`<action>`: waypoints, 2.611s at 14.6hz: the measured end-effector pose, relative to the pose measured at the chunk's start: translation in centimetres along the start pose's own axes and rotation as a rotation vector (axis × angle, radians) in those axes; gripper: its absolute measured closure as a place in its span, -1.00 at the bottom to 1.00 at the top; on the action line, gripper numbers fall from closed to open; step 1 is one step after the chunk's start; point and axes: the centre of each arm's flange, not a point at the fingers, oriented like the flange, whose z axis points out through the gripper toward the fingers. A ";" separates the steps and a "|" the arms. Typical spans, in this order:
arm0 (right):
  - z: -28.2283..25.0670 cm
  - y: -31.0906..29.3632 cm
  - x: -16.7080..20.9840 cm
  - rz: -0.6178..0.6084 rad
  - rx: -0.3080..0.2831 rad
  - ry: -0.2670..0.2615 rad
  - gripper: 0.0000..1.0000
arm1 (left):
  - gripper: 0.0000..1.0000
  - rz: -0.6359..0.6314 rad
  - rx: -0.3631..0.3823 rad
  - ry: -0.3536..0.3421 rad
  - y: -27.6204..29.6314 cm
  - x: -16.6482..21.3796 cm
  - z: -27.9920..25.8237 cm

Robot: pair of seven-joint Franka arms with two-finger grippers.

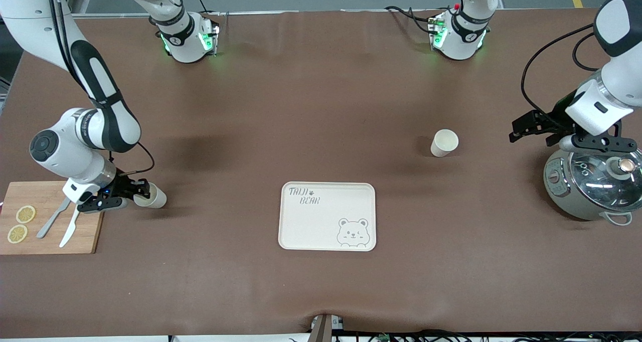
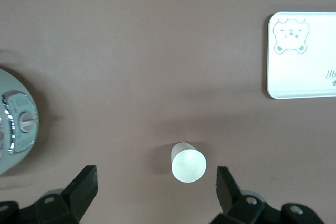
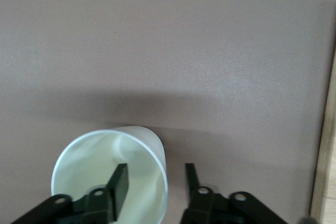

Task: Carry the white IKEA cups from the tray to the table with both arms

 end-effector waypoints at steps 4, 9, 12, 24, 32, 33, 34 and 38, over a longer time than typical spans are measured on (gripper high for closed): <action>-0.2 -0.1 0.2 -0.006 0.004 -0.008 -0.93 | -1.00 0.127 0.145 -0.038 3.7 -0.3 -1.9; -4.8 0.2 3.3 -0.036 0.055 -0.126 -1.00 | -1.00 0.191 0.172 -0.051 7.3 -0.9 -4.8; -12.3 0.4 5.9 -0.063 0.075 -0.205 -1.00 | -1.00 0.183 0.171 -0.048 7.2 -1.0 -6.4; -36.6 -6.8 3.5 0.072 0.020 -0.215 -1.00 | -1.00 0.103 0.154 -0.046 5.6 -1.4 -9.0; -43.6 -7.2 -1.9 0.130 0.001 -0.237 -1.00 | -1.00 0.130 0.153 -0.105 5.5 -2.0 -8.5; -43.2 -7.1 -1.9 0.149 0.000 -0.246 -1.00 | -1.00 0.129 0.147 -0.105 5.5 -2.0 -8.5; -42.8 -7.1 -1.9 0.178 -0.003 -0.254 -1.00 | -1.00 0.127 0.132 -0.106 5.7 -2.0 -8.5; -41.4 -4.6 -2.2 0.226 -0.027 -0.263 -1.00 | -1.00 0.105 0.103 -0.106 5.1 -1.9 -8.4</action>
